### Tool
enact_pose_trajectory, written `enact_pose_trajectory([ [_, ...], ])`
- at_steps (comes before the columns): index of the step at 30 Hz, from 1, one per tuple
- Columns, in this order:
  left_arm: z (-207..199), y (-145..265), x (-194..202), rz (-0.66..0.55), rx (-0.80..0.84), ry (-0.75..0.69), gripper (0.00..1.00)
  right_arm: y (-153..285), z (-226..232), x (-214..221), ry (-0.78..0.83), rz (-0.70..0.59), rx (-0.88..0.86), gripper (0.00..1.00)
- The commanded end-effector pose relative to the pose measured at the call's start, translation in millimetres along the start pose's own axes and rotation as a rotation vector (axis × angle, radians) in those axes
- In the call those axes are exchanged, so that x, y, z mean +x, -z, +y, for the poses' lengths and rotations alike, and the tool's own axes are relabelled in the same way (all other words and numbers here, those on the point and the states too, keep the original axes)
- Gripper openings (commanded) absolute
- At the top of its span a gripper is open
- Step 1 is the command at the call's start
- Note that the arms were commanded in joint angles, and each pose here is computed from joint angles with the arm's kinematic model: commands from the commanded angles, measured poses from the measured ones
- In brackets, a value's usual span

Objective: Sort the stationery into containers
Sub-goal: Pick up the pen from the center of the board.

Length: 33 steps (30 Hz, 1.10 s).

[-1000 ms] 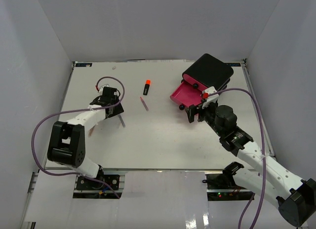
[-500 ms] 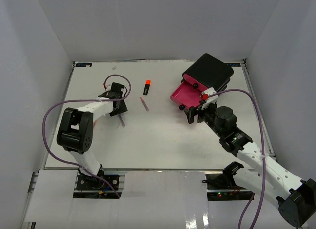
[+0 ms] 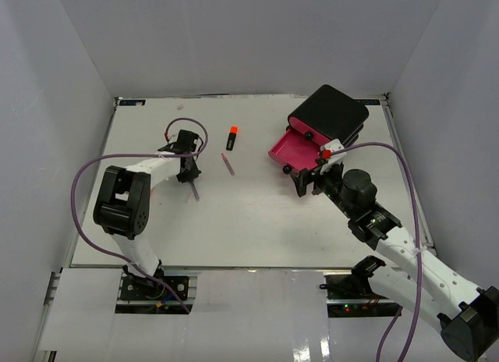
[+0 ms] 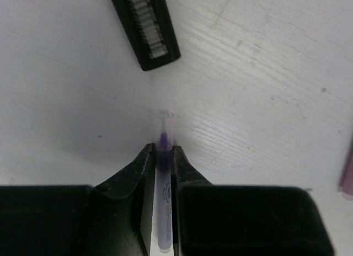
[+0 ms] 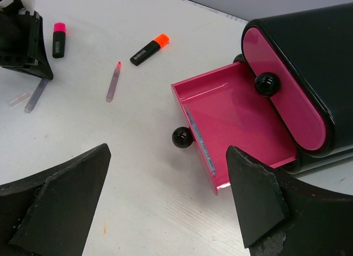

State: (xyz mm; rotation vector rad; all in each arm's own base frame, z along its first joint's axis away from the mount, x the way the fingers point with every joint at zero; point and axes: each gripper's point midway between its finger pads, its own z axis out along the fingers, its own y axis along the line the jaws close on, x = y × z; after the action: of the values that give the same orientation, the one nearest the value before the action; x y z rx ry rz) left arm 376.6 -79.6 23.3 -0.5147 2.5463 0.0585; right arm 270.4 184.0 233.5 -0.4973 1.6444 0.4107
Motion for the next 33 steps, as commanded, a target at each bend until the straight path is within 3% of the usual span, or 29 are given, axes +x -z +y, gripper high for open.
enact_pose_trajectory([
  [1,-39,28,-10,-0.013,0.151,0.033,0.15,2,3,-14,-0.004,-0.043,-0.021,0.92],
  [4,-69,53,-11,-0.027,0.303,0.030,0.15,3,14,-16,-0.009,-0.026,-0.083,0.92],
  [8,-117,120,-25,-0.125,0.585,0.032,0.15,3,38,-20,-0.044,0.003,-0.214,0.93],
  [11,-138,165,-31,-0.204,0.746,0.031,0.16,3,55,-23,-0.075,0.033,-0.302,0.95],
  [17,-175,232,-17,-0.248,1.018,0.017,0.16,-3,93,-34,-0.230,0.053,-0.492,1.00],
  [22,-184,273,0,-0.276,1.168,0.012,0.16,-18,110,-40,-0.341,0.106,-0.552,0.93],
  [33,-192,307,19,-0.351,1.336,-0.003,0.16,-29,126,-37,-0.441,0.122,-0.600,0.83],
])
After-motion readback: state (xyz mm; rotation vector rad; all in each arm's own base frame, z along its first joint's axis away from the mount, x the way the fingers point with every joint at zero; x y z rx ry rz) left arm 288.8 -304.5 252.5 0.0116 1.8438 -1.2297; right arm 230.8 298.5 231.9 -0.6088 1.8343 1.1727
